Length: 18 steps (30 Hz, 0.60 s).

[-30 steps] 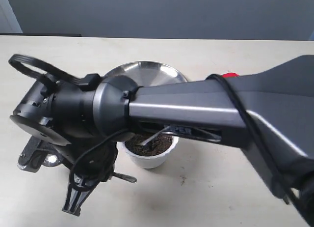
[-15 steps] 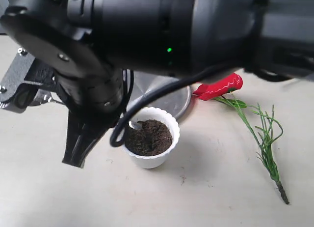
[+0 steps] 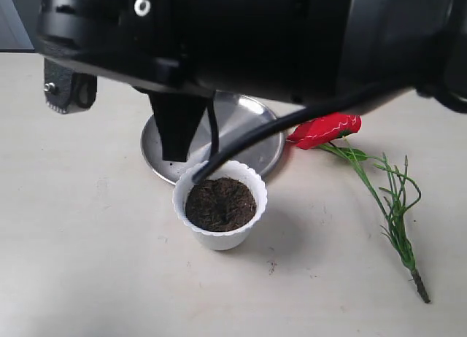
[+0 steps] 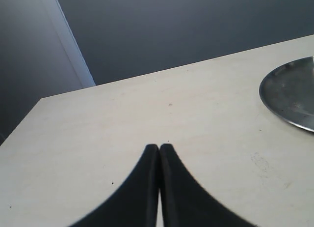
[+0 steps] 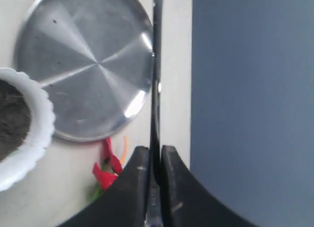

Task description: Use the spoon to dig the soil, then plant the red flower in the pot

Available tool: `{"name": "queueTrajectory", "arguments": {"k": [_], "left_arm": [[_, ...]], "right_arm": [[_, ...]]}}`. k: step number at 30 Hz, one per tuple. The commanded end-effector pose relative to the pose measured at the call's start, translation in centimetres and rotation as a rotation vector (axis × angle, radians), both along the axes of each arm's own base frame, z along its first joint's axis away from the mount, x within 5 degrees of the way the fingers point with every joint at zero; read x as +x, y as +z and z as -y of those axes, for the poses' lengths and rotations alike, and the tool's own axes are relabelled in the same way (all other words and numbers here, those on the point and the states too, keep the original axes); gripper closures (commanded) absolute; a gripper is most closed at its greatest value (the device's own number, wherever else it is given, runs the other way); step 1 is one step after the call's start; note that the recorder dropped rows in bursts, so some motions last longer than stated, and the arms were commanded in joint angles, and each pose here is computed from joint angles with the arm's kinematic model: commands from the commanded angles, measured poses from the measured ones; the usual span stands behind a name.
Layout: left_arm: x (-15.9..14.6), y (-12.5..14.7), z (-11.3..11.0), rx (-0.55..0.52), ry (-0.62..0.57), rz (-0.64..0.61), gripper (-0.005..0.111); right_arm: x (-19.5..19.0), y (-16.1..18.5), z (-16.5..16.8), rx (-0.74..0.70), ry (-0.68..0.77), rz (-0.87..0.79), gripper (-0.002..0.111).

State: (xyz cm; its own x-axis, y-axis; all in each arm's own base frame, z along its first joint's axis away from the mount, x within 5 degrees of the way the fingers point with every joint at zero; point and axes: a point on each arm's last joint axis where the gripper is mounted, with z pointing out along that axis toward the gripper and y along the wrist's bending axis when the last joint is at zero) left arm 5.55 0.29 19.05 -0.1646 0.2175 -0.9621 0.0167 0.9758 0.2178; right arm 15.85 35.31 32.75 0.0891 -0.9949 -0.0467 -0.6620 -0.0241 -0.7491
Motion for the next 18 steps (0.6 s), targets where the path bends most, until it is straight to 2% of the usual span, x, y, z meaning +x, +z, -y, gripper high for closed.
{"name": "queueTrajectory", "arguments": {"k": [1, 8, 12, 15, 18], "left_arm": [[0.0, 0.1, 0.0, -0.006, -0.002, 0.014, 0.106], [0.0, 0.1, 0.0, -0.006, -0.002, 0.014, 0.106], [0.0, 0.1, 0.0, -0.006, -0.002, 0.014, 0.106], [0.0, 0.1, 0.0, -0.006, -0.002, 0.014, 0.106], [0.0, 0.1, 0.0, -0.006, -0.002, 0.014, 0.106]], "right_arm": [[2.8, 0.0, 1.7, -0.056, -0.068, 0.159, 0.109], [5.9, -2.0, 4.5, -0.184, -0.139, 0.259, 0.109], [5.6, -3.1, 6.1, -0.281, -0.107, 0.362, 0.109], [4.5, -3.4, 7.4, -0.276, -0.092, 0.424, 0.109], [2.8, -3.9, 8.9, -0.290, -0.059, 0.409, 0.109]]}}
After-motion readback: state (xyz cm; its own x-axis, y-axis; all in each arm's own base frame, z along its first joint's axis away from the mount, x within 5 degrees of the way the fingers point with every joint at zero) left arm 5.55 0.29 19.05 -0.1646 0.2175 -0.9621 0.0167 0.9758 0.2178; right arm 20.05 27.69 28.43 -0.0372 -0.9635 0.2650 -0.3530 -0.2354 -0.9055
